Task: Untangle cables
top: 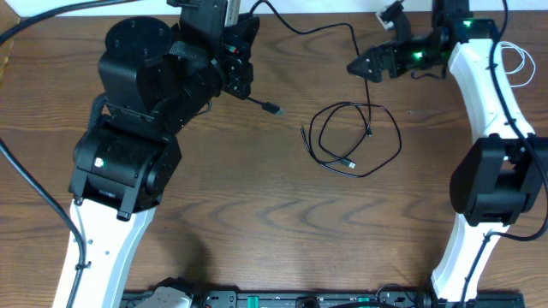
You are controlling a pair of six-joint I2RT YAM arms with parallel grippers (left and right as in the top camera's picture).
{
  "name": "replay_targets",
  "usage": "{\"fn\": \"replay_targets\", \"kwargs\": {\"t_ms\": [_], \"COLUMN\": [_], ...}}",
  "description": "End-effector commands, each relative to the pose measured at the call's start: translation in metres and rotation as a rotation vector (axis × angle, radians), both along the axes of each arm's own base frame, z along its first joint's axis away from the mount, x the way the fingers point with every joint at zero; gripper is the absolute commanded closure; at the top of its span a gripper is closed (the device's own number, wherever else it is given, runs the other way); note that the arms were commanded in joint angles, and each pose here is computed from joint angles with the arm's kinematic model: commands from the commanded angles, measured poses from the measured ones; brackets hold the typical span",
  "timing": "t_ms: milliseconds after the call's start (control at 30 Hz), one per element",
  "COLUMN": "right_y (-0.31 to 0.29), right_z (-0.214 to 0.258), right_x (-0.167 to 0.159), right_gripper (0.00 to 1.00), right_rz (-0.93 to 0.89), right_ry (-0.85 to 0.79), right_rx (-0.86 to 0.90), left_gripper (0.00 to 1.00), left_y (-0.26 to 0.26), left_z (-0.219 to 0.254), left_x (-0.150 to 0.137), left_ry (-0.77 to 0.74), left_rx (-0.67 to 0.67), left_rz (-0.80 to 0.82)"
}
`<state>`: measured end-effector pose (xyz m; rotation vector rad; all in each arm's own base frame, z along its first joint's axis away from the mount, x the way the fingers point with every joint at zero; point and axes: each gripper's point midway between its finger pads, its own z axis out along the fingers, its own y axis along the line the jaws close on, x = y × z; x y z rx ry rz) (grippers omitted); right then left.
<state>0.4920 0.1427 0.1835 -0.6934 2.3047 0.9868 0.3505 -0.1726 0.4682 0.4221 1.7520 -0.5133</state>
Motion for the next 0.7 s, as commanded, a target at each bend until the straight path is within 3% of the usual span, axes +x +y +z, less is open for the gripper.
{"fn": "replay_targets", "kwargs": {"t_ms": [0, 100, 267, 300, 367, 500, 600, 667], "right_y": [0.029, 0.044, 0.052, 0.052, 0.051, 0.036, 0.031, 0.025], "right_z": [0.018, 0.036, 0.060, 0.062, 0.065, 0.058, 0.065, 0.081], "right_x": [0.001, 0.009, 0.024, 0.027, 0.030, 0.049, 0.055, 0.056], "right_gripper": [0.09, 0.21, 0.51, 0.73, 0.96, 0.99, 0.99, 0.99], "right_rz": [0.095, 0.145, 0.141, 0.125, 0.089, -0.121, -0.179, -0.236], "right_ry": [-0.108, -0.220, -0.312, -0.306, -0.267, -0.119, -0.110, -0.117], "right_rx": [0.059, 0.115, 0.179, 0.189, 0.211, 0.203, 0.199, 0.184], "left_gripper": [0.93, 0.93, 0.93, 0.93, 0.93, 0.92, 0.91, 0.85], "left_y": [-0.007, -0.009, -0.009, -0.009, -0.008, -0.007, -0.004, -0.001], "left_z": [0.002, 0.002, 0.000, 0.000, -0.002, -0.008, -0.021, -0.036], "left_x": [-0.008, -0.009, -0.010, -0.010, -0.010, -0.009, -0.006, -0.004], "left_ry": [0.030, 0.044, 0.061, 0.063, 0.068, 0.089, 0.137, 0.190], "left_rx": [-0.051, -0.070, -0.078, -0.077, -0.075, -0.065, -0.048, -0.031], "left_rz": [-0.047, -0.056, -0.052, -0.052, -0.052, -0.042, -0.028, -0.015]}}
